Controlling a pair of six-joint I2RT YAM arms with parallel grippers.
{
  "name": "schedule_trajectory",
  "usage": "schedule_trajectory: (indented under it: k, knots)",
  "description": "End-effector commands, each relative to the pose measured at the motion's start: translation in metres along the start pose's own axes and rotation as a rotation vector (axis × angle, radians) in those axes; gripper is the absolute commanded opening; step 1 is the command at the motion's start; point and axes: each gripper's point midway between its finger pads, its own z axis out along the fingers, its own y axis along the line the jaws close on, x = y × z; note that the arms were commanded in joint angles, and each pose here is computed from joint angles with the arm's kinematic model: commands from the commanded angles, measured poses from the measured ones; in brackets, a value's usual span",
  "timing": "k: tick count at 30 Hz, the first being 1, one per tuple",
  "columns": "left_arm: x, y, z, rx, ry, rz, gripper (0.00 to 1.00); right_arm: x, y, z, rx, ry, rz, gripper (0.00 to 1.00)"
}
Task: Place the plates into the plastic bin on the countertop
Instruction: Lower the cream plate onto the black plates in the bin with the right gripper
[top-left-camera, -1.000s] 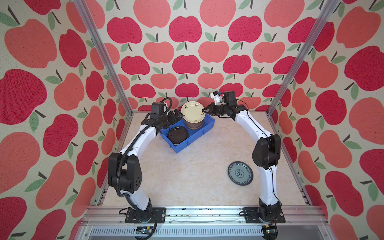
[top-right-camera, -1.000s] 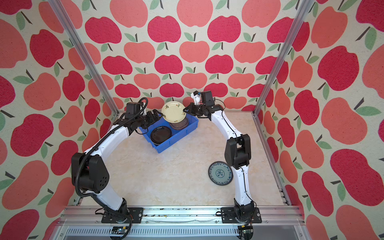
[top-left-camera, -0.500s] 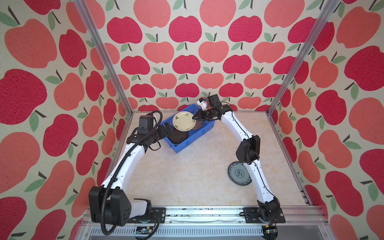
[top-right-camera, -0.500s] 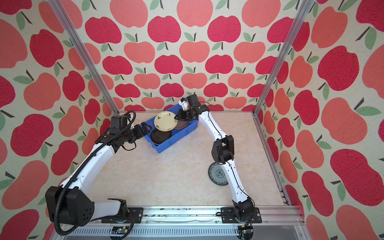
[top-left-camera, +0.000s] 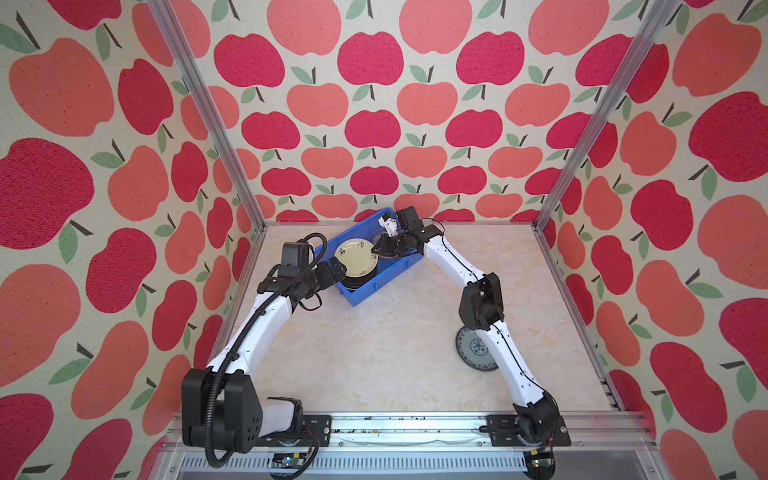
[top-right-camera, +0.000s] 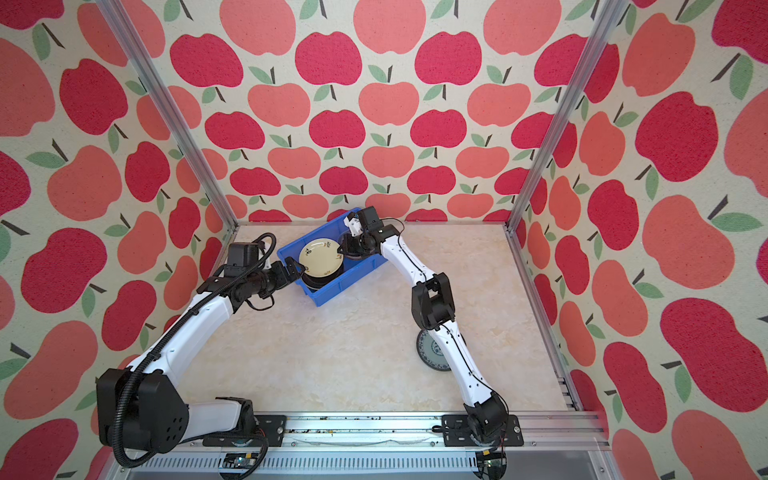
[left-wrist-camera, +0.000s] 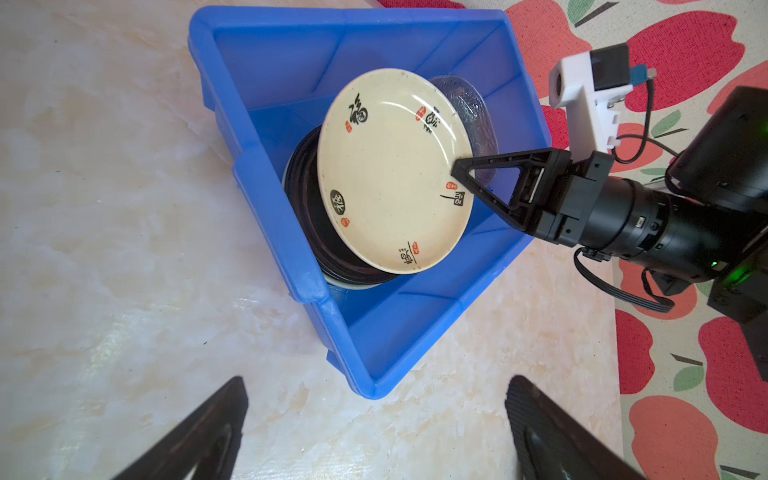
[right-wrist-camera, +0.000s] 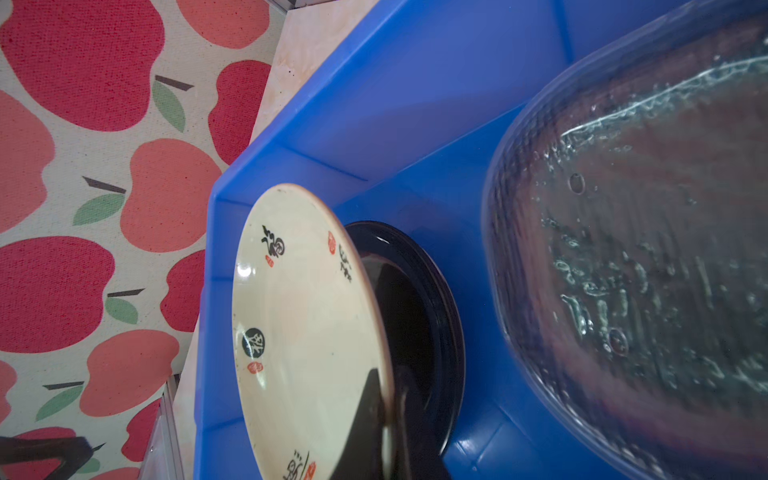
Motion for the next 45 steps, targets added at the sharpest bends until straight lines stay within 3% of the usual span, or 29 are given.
schedule_trajectory:
  k: [1,10,16,22,35,45]
  knots:
    - [0.000,0.000,0.008,0.022,0.005,-0.007,0.99,-0.010,-0.001,0.006,0.003,-0.050,-0.003,0.00]
    - [0.001,0.001,0.014,0.022,0.024,-0.011,0.99,-0.003,-0.003,0.018,0.038,-0.041,-0.021,0.00]
    - [0.002,0.001,0.019,0.026,0.041,-0.006,0.99,0.004,0.001,0.026,0.053,-0.030,-0.031,0.13]
    - [0.001,0.001,0.022,0.036,0.046,0.000,0.99,0.008,-0.001,0.028,0.077,-0.022,-0.026,0.14]
    - [0.005,0.001,0.029,0.057,0.050,-0.014,0.99,0.005,-0.004,0.017,0.133,-0.030,-0.035,0.26]
    - [0.004,-0.012,0.032,0.068,0.044,0.015,0.99,-0.005,0.004,-0.004,0.179,-0.056,-0.078,0.29]
